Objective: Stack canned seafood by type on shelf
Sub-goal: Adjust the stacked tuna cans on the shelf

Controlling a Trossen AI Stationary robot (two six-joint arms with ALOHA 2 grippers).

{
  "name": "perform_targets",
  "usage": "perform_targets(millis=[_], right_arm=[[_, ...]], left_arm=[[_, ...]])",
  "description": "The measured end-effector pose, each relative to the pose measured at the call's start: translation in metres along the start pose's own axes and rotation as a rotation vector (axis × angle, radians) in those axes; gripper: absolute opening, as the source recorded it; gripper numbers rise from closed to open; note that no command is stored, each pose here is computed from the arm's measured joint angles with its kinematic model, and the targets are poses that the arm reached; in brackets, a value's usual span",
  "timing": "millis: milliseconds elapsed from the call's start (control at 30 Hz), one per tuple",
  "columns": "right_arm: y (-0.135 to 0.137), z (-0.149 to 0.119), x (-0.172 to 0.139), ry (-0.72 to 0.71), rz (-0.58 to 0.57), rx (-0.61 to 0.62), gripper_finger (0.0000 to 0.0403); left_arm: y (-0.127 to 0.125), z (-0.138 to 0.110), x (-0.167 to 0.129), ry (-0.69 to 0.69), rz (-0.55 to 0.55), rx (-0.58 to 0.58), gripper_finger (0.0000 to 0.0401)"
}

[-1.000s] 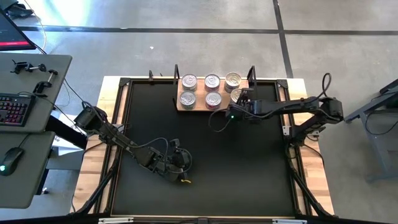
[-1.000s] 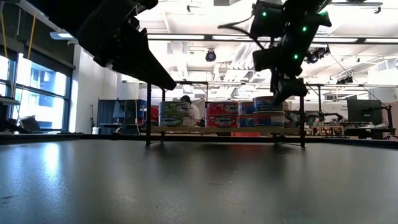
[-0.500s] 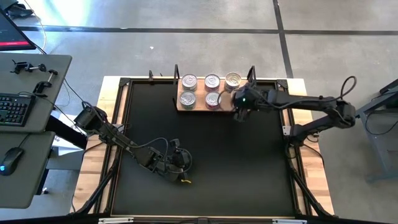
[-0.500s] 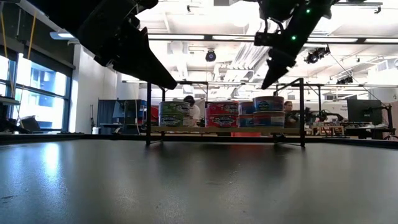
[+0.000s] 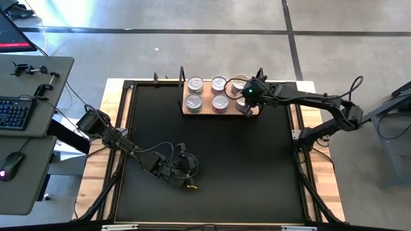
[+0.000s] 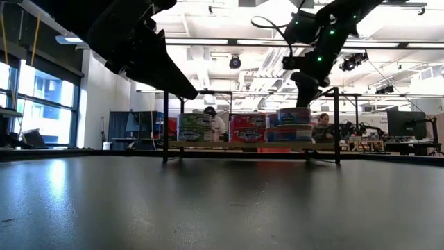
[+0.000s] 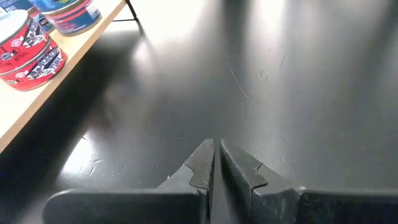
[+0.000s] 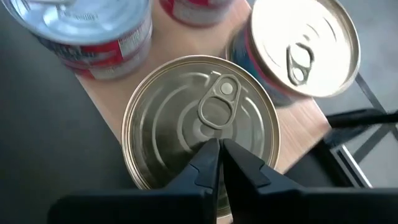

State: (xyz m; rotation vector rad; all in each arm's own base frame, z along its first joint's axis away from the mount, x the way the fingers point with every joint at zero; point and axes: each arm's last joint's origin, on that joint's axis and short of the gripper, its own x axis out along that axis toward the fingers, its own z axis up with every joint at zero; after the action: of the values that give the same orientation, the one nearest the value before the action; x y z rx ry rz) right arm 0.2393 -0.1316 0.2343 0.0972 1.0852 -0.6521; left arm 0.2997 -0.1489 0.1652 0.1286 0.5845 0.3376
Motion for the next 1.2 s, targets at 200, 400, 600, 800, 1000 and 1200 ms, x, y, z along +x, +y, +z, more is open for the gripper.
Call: perform_targets(millis=[200,400,600,800,1000,1200], right_arm=[[0.004,0.005,0.007,-0.030,0.017,0.025,0.0002],[0.003,0.004,0.006,-0.031,0.008,0.029,0.0002],[0.001,0.004,-0.003,-0.072,0.010,0.038,0.0002],[-0.005,0.005,-0.026,-0.164,0.022,0.083,0.0002],[0.007,0.009,-0.035,-0.236,0.124,0.059,0.0002],[0.049,0.023,-0.028,-0.365,0.302,-0.022,0.0002]], left_arm=[[-0.001,0.000,-0.001,-0.001,-0.002,0.001,0.0019],[-0.001,0.000,-0.001,-0.001,-0.003,0.002,0.0019],[-0.001,0.000,-0.001,-0.004,-0.004,-0.002,0.0019],[-0.001,0.000,-0.001,-0.005,-0.004,-0.002,0.0019],[-0.001,0.001,-0.001,-0.008,-0.006,-0.006,0.0019],[-0.002,0.000,-0.002,-0.005,-0.003,0.004,0.0019]])
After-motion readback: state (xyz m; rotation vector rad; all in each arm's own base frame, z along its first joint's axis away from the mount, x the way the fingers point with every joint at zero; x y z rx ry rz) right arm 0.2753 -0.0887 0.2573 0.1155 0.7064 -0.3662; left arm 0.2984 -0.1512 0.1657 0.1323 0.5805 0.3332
